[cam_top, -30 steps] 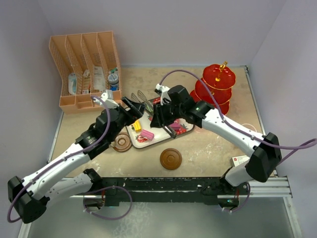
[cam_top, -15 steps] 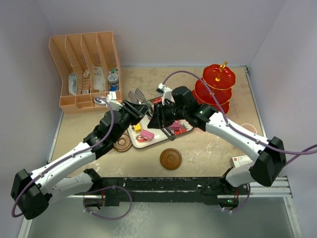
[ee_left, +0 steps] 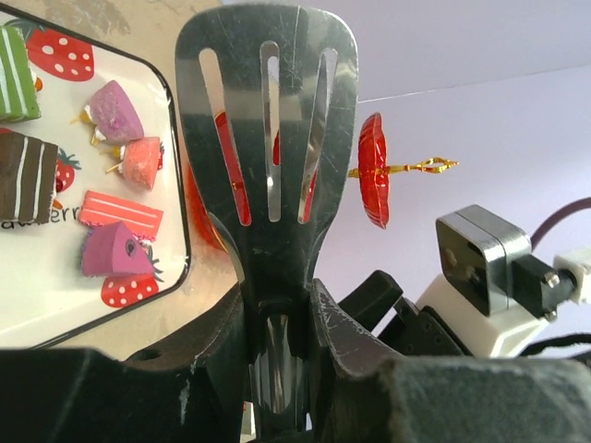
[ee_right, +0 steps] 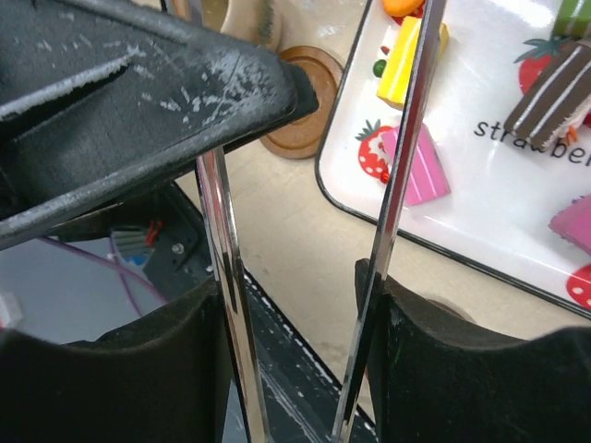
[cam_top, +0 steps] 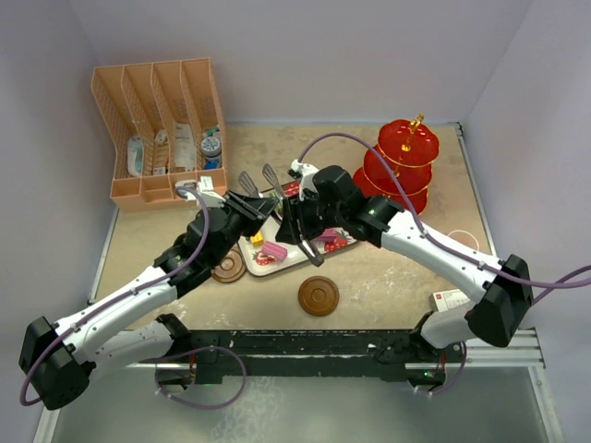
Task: Serve the afternoon tea
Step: Adjust the clamp.
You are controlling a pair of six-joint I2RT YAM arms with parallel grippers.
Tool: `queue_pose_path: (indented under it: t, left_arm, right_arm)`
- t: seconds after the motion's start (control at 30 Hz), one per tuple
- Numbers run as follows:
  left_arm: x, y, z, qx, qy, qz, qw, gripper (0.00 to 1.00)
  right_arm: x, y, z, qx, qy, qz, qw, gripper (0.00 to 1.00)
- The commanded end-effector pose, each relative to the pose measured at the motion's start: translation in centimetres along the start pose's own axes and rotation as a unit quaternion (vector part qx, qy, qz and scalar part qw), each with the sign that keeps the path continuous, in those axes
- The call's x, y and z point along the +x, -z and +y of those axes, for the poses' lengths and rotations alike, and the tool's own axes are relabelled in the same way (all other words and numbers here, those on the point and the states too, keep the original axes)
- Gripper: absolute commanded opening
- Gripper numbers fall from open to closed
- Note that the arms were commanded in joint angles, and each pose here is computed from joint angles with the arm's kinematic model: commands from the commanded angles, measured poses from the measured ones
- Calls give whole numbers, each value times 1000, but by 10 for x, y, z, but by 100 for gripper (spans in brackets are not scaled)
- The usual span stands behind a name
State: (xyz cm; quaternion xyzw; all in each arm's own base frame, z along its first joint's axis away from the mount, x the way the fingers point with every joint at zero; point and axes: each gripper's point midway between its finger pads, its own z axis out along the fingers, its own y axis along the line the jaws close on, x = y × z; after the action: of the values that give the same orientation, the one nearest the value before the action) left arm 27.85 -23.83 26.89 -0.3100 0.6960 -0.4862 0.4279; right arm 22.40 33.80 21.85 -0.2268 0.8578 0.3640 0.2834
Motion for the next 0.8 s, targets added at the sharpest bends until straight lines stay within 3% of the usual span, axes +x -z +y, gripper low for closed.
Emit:
queue_pose_path:
  t: [0.0, 0.17, 0.5, 0.77]
  left_arm:
    - [-15, 5, -31, 36, 48, -23, 998, 15]
    - [-18, 9, -36, 39, 48, -25, 998, 15]
    - [-19, 7, -38, 42, 49, -28, 998, 15]
    - [-22, 8, -39, 42, 52, -35, 997, 16]
  right_arm:
    - [-14, 10, 5, 56, 52, -27, 997, 55]
    - [-20, 16, 0, 101, 53, -45, 992, 59]
    - [-17, 17, 15, 79, 79, -42, 993, 60]
    - [-13, 13, 14, 83, 79, -31, 993, 47]
